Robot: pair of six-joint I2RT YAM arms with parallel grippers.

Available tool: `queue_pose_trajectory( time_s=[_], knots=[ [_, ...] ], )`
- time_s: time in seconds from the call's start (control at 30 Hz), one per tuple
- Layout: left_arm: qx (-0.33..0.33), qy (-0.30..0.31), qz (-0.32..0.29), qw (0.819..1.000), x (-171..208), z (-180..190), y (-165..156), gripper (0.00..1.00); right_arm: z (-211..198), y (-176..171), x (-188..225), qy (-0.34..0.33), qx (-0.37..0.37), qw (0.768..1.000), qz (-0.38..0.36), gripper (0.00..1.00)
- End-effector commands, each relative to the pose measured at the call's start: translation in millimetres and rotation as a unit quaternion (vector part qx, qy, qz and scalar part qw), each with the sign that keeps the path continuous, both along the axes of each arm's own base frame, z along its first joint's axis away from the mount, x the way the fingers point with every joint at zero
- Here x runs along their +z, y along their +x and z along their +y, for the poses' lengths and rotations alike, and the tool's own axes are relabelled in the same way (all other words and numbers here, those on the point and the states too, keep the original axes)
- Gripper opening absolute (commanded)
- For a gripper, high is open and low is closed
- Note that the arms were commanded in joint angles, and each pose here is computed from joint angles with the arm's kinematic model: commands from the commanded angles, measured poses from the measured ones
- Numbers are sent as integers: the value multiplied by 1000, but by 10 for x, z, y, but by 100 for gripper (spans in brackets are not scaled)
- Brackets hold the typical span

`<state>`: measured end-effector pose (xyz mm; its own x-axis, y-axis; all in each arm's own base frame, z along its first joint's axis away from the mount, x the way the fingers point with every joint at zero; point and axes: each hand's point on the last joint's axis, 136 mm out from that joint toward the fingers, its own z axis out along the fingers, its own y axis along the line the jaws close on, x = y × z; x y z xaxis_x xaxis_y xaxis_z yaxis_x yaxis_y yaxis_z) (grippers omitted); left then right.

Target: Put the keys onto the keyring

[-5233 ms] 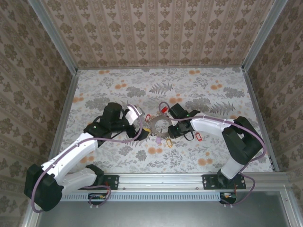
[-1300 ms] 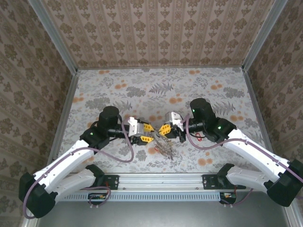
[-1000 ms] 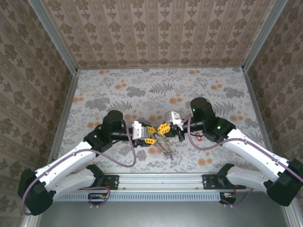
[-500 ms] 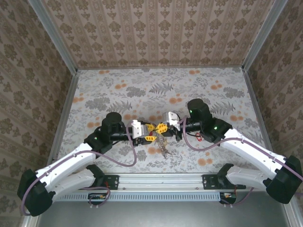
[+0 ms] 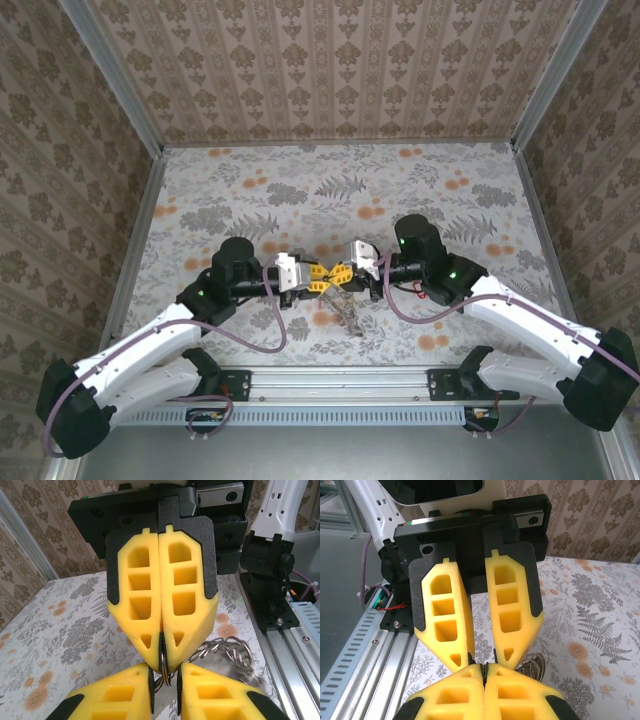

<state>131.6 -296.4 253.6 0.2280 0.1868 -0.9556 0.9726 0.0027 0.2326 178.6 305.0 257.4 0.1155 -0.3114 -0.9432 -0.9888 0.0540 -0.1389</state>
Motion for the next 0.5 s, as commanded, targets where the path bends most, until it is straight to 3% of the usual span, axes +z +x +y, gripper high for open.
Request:
queue_pose_trajectory(
  time_s=[0.0,0.2,0.47],
  knots=[
    [-12,-22,-17,1000,163,-36,-26,17,39,-48,166,33,8,999,-18,0],
    [9,-20,-25,999,160,-36,51,0,42,-51,202,48,5,999,-17,0],
    [26,-18,-22,999,135,-41,115,0,66,-50,191,52,-1,999,-18,0]
  ],
)
